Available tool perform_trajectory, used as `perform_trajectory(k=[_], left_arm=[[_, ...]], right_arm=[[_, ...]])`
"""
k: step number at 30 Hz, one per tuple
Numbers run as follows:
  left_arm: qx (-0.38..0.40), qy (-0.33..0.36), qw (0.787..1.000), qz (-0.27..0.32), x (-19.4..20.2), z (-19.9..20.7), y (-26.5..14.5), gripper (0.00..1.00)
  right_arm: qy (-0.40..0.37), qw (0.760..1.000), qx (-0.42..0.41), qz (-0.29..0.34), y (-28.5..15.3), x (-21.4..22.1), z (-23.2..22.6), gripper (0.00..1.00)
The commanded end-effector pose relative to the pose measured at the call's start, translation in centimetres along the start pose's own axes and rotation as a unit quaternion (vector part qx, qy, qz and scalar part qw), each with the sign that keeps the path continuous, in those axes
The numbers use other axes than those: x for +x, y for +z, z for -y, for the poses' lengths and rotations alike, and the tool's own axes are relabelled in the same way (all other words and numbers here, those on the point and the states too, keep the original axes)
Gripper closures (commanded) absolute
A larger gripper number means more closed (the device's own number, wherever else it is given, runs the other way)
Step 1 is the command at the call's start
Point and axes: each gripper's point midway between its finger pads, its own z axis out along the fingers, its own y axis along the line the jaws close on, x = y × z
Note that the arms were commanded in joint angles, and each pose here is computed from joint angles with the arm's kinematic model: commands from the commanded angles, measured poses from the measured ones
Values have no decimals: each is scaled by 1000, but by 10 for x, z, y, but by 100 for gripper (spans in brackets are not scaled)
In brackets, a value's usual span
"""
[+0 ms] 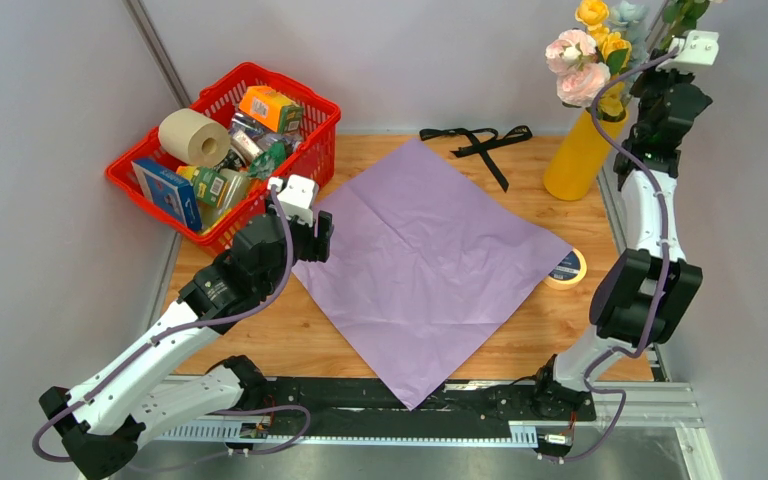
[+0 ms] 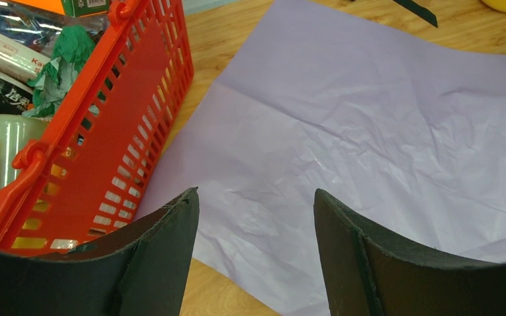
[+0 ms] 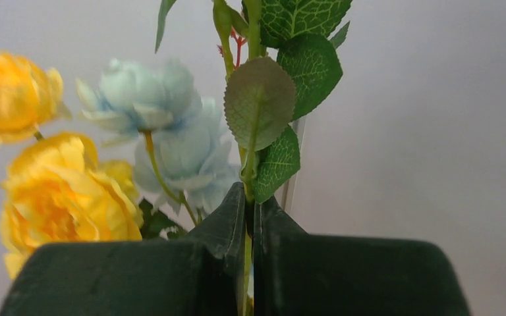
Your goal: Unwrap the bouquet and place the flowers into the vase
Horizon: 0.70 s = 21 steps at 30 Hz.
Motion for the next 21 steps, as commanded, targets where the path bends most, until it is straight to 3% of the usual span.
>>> perform_trajectory(k=[1,14,16,21], left_arm=[[5,-1,1000,25,-12,1,-2,28],[5,-1,1000,24,-11,1,-2,28],[4,-2,1000,25,-12,0,-3,28],[4,-3,1000,26,-12,0,-3,28]], right_arm=[[10,1000,-19,-7,1,20,-7,100],[38,996,-29,-79,-24,93,-17,100],[54,994,-23,-87,-28,100,-17,96],[52,995,-12,-84,-34,91,-13,69]])
